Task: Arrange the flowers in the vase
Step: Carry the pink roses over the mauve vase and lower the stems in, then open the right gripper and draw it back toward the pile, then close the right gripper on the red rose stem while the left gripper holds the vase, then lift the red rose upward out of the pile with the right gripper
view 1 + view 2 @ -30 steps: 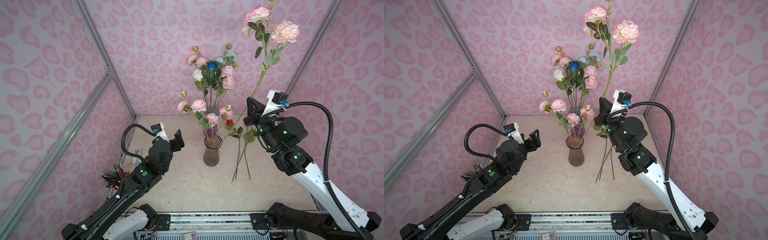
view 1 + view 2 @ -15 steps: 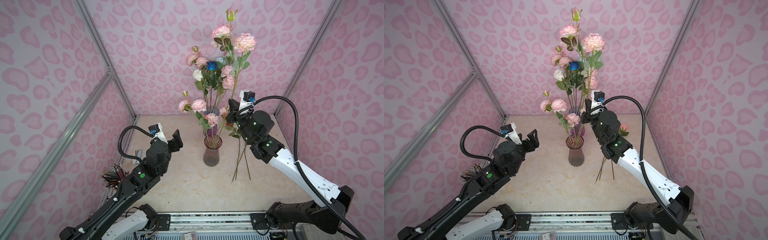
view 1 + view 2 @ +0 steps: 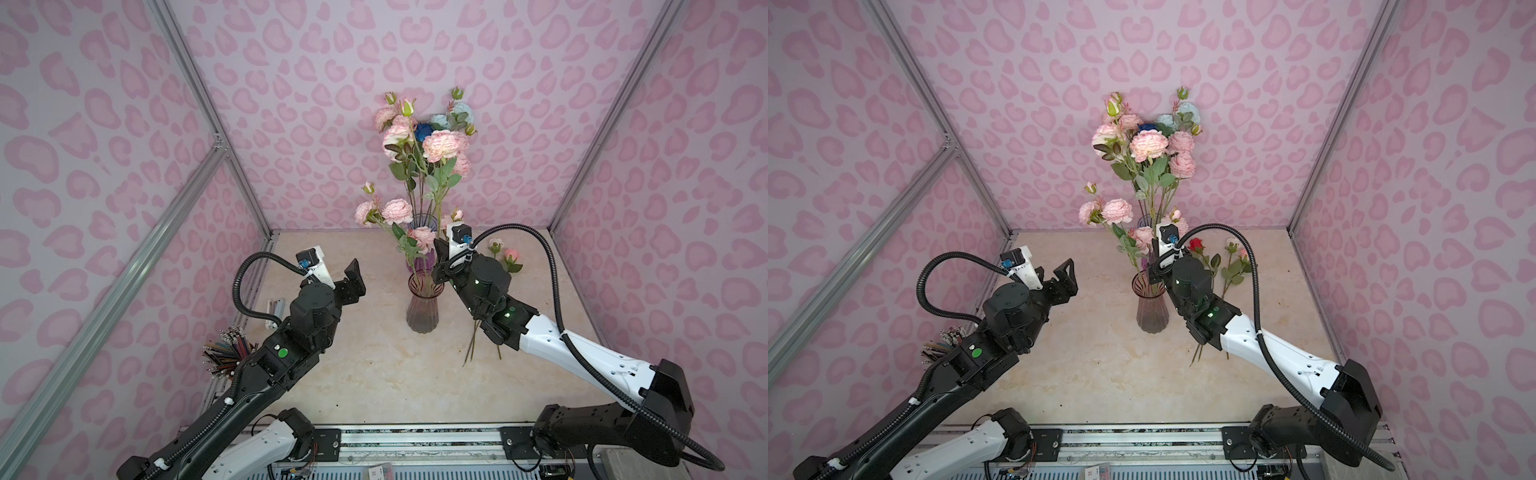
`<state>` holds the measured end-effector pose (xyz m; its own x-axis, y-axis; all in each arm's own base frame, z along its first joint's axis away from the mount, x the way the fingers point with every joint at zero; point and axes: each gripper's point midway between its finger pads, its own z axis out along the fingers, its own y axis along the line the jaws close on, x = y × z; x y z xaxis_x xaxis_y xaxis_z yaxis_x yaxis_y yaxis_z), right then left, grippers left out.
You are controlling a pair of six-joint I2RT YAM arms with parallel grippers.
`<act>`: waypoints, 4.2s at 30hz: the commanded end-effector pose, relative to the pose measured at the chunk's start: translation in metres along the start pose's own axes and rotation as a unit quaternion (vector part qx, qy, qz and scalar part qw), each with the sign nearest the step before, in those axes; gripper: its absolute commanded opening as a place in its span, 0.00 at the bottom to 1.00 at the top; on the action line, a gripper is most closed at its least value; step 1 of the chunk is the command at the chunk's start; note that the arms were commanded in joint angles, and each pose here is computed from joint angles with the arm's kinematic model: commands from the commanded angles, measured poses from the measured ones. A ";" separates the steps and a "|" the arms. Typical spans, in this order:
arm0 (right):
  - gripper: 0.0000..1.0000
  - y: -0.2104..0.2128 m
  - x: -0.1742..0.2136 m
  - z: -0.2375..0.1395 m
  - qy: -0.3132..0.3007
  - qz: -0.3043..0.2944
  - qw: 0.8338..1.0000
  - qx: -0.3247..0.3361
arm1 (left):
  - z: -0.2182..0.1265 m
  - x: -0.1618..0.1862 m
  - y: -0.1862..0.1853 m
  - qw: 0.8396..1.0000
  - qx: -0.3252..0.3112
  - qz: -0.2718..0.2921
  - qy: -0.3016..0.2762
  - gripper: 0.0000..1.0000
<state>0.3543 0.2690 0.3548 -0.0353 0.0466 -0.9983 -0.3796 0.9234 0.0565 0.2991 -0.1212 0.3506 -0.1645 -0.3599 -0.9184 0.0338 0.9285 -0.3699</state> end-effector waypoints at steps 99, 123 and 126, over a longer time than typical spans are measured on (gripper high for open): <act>0.00 -0.185 0.106 0.017 0.219 0.241 0.932 0.159 | -0.034 0.033 -0.108 0.959 0.265 0.030 0.092 0.77; 0.00 -0.060 -0.156 -0.084 -0.195 0.094 0.975 0.048 | -0.011 -0.005 0.026 0.993 -0.084 -0.074 -0.035 0.94; 0.00 -0.051 -0.164 -0.070 -0.206 0.089 0.974 0.044 | -0.010 -0.004 0.025 0.993 -0.081 -0.076 -0.033 0.93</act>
<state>0.3132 0.1851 0.4990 0.2133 0.3526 -0.9111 -0.3285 0.9042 0.2730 0.2909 -0.0984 0.3434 -0.1055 -0.4733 -0.8746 -0.1314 0.8784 -0.4595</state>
